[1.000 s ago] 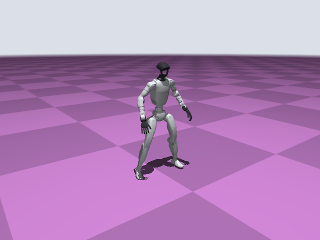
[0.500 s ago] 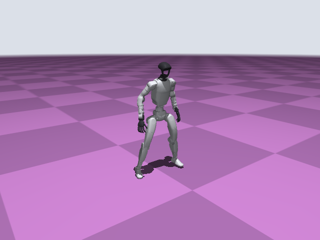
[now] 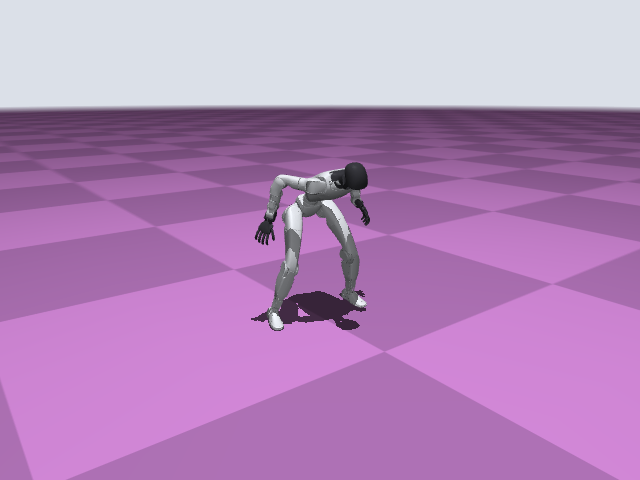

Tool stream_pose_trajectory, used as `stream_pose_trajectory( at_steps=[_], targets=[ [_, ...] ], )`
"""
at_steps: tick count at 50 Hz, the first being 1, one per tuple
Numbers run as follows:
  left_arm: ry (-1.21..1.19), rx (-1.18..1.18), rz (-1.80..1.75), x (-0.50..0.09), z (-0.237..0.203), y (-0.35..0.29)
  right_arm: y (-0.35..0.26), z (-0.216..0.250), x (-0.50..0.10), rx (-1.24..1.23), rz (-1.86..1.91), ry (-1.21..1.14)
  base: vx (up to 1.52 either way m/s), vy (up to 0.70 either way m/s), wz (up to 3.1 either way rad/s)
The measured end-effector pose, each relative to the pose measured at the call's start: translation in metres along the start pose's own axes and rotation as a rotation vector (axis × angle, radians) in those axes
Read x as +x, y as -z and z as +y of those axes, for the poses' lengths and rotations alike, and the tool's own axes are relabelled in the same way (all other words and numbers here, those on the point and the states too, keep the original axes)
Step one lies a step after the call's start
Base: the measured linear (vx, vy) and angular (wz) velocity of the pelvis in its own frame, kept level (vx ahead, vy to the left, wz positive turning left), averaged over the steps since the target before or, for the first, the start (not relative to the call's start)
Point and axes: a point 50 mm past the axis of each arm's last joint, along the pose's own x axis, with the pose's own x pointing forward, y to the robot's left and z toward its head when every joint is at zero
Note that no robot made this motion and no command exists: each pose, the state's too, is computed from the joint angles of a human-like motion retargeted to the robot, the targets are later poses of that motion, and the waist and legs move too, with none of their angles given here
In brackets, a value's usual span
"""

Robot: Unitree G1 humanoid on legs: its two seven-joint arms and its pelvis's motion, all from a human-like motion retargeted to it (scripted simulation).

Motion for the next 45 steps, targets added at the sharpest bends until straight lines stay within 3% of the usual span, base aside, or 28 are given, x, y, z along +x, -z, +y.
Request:
stream_pose_trajectory(
  at_steps=[5, 9, 13, 16, 21, 25, 30, 39, 45],
  targets=[
    [-0.19, -0.231, -0.407, 0.045, 0.002, -0.133, -0.104, -0.061, 0.062, 0.069, -0.352, 0.417, 0.17, 0.01, 0.18],
    [-0.145, -0.258, -0.757, 0.049, 0.001, -0.252, -0.21, -0.099, 0.075, 0.14, -0.7, 0.556, 0.43, -0.03, 0.01],
    [-0.078, -0.219, -1.124, 0.009, -0.001, -0.353, -0.297, -0.125, 0.036, 0.221, -1.082, 0.589, 0.74, -0.1, -0.06],
    [0.025, -0.235, -1.386, -0.046, 0.003, -0.389, -0.31, -0.14, -0.021, 0.3, -1.327, 0.506, 1.09, -0.15, -0.01],
    [0.161, -0.073, -1.509, -0.085, 0.005, -0.337, -0.229, -0.136, -0.087, 0.299, -1.259, 0.283, 1.75, -0.14, -0.38],
    [0.261, 0.018, -1.184, -0.055, -0.013, -0.262, -0.16, -0.098, -0.04, 0.217, -0.795, 0.109, 1.69, 0.06, -0.13],
    [0.162, 0.164, -0.85, -0.009, -0.012, -0.2, -0.087, -0.049, 0.029, -0.084, -0.382, 0.038, 1.17, -0.01, -0.58],
    [0.248, 0.424, -0.675, 0.032, -0.029, -0.157, -0.077, -0.013, 0.078, -0.301, -0.283, -0.093, 1.09, 0.0, 0.08],
    [0.344, 0.589, -0.65, 0.029, -0.032, -0.139, -0.07, -0.017, 0.06, -0.248, -0.304, -0.129, 1.15, 0.09, 0.25]
  ],
)
